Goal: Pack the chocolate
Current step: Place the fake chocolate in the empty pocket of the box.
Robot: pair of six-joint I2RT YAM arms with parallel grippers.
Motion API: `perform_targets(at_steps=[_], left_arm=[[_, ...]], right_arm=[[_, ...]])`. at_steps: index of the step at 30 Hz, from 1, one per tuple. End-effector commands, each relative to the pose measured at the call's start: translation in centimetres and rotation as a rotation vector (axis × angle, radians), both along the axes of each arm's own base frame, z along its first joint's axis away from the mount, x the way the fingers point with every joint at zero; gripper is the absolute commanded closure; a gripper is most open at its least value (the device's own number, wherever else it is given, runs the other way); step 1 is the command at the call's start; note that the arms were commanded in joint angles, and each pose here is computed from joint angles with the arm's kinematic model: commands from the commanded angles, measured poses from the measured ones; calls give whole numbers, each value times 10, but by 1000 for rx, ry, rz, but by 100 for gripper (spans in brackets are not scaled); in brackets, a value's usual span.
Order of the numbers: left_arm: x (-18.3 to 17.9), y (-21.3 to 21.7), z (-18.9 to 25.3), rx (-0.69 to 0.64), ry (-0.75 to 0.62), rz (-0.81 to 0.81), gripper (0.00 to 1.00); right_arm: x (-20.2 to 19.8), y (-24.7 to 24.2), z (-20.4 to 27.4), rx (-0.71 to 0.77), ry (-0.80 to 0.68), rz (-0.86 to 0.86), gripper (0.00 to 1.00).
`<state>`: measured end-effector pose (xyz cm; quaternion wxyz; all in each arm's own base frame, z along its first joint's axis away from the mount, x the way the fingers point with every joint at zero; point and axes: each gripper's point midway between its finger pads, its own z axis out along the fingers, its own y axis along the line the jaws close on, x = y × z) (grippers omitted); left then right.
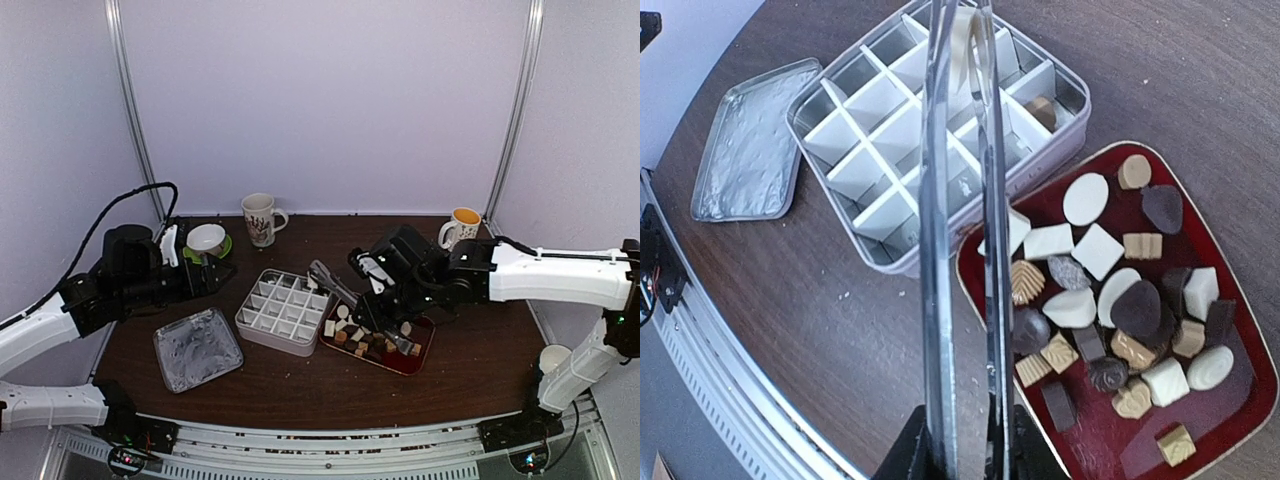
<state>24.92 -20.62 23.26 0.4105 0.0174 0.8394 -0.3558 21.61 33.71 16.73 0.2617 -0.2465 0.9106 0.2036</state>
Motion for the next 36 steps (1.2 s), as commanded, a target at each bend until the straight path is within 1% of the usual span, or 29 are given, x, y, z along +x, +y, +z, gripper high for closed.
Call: perform_targets(at_steps=[1,7,13,17,20,23,36], left_arm=[[8,1,1,-13,-11,-9,2],[12,7,2,-14,-8,-3,2],[13,11,9,-4,-16,4,2],[14,11,11,-6,-17,4,2],[15,11,14,-10,-20,4,2],[14,11,16,-12,-22,4,2],[12,13,20,-28,-25,5,2]], right_arm=[[30,32,8,87,-38,15,78],[57,40,-14,48,-30,-5,78],[71,38,-29,1,-41,-18,78],[75,40,-37,-28,-41,-12,77],[76,41,-40,-42,-35,-7,71],[76,41,-39,-43,-39,-8,67],[69,32,-26,-34,-49,-6,67]])
